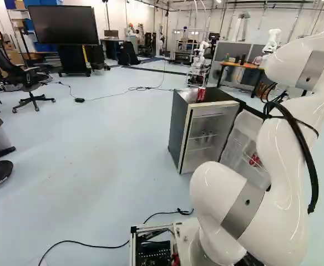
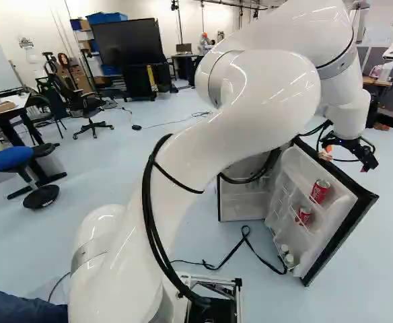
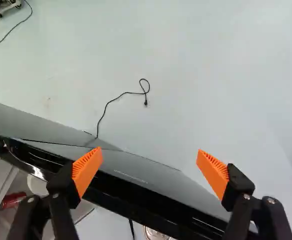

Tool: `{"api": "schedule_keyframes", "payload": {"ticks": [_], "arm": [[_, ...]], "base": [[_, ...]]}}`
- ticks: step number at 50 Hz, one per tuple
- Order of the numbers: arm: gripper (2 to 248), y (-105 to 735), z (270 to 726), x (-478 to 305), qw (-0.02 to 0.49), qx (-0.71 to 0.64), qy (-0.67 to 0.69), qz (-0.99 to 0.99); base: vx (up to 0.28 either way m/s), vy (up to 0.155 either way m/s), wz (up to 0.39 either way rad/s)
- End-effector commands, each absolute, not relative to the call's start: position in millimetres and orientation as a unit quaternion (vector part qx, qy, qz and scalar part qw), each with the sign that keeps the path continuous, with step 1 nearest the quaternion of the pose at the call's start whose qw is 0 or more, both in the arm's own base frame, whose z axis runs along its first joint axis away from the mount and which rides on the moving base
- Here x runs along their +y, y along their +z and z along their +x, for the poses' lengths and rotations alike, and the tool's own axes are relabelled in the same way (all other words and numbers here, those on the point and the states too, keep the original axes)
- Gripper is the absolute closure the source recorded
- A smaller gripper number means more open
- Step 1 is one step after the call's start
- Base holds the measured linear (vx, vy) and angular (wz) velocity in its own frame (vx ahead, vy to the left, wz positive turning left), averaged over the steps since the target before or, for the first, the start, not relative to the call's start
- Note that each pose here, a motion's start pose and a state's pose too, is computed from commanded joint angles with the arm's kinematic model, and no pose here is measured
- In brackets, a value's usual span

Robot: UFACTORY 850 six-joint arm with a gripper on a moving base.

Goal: Grab a drink from the fridge

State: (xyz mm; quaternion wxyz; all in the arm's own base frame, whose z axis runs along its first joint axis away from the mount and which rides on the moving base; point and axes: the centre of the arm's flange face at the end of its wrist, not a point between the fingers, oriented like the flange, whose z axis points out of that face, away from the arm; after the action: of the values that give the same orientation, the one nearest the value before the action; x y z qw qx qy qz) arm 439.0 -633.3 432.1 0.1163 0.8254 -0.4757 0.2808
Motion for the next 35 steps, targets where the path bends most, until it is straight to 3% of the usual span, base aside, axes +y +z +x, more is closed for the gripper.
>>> {"api": "schedule_keyframes", "payload": {"ticks": [35], "arm": [[3,435,436,-657,0.069,-0.492,0.200,0.845]], "base": [[0.000,0.000,0.000]]}}
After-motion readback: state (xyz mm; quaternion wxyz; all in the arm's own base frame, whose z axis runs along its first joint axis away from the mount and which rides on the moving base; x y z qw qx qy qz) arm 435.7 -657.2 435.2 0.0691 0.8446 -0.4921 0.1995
